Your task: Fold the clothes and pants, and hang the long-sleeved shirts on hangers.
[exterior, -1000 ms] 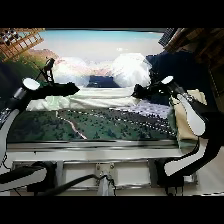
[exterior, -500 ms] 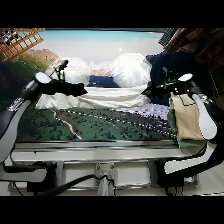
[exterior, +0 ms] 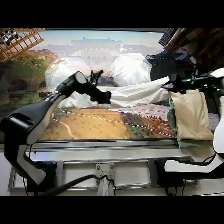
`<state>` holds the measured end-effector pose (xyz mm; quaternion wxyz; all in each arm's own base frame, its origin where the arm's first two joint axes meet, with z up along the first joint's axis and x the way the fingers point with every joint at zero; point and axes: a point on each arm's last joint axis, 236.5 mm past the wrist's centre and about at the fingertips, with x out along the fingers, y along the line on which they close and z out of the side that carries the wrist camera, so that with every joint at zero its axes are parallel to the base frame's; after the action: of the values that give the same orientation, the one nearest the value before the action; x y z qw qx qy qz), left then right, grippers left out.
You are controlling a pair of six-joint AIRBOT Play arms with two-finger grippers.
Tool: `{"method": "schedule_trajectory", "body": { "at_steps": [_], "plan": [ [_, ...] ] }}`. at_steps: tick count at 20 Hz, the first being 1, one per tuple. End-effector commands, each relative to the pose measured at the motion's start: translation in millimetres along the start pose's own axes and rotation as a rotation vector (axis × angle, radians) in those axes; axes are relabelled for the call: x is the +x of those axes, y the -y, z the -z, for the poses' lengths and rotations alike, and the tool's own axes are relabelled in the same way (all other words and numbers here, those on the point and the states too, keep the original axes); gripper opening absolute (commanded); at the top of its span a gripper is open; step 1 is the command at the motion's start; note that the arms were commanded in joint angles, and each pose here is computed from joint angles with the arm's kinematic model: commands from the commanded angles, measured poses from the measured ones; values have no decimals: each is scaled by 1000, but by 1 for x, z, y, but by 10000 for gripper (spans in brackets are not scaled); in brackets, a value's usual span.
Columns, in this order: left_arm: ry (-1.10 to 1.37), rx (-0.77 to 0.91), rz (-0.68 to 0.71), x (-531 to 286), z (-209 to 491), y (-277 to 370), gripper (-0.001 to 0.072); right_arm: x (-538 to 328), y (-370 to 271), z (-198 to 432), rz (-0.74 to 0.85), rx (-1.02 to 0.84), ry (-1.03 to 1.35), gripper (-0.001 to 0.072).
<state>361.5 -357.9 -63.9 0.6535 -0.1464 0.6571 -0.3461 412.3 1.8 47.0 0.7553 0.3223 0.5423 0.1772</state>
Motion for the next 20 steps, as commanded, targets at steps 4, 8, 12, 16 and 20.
{"method": "schedule_trajectory", "body": {
  "at_steps": [4,8,12,16,20],
  "plan": [
    [116,-59,15,44,-42,36,2,-38,-15,-14,-5,-41,74,16],
    [127,-78,35,63,-52,54,1,-38,-21,-15,-30,-37,79,17],
    [99,-110,31,79,-47,52,1,-38,-22,-15,-34,-30,78,17],
    [91,-112,13,84,-45,44,1,-42,-37,-15,-86,-31,87,17],
    [82,-130,-9,89,-43,35,1,-54,-63,-20,-147,-22,129,17]
  ]
}}
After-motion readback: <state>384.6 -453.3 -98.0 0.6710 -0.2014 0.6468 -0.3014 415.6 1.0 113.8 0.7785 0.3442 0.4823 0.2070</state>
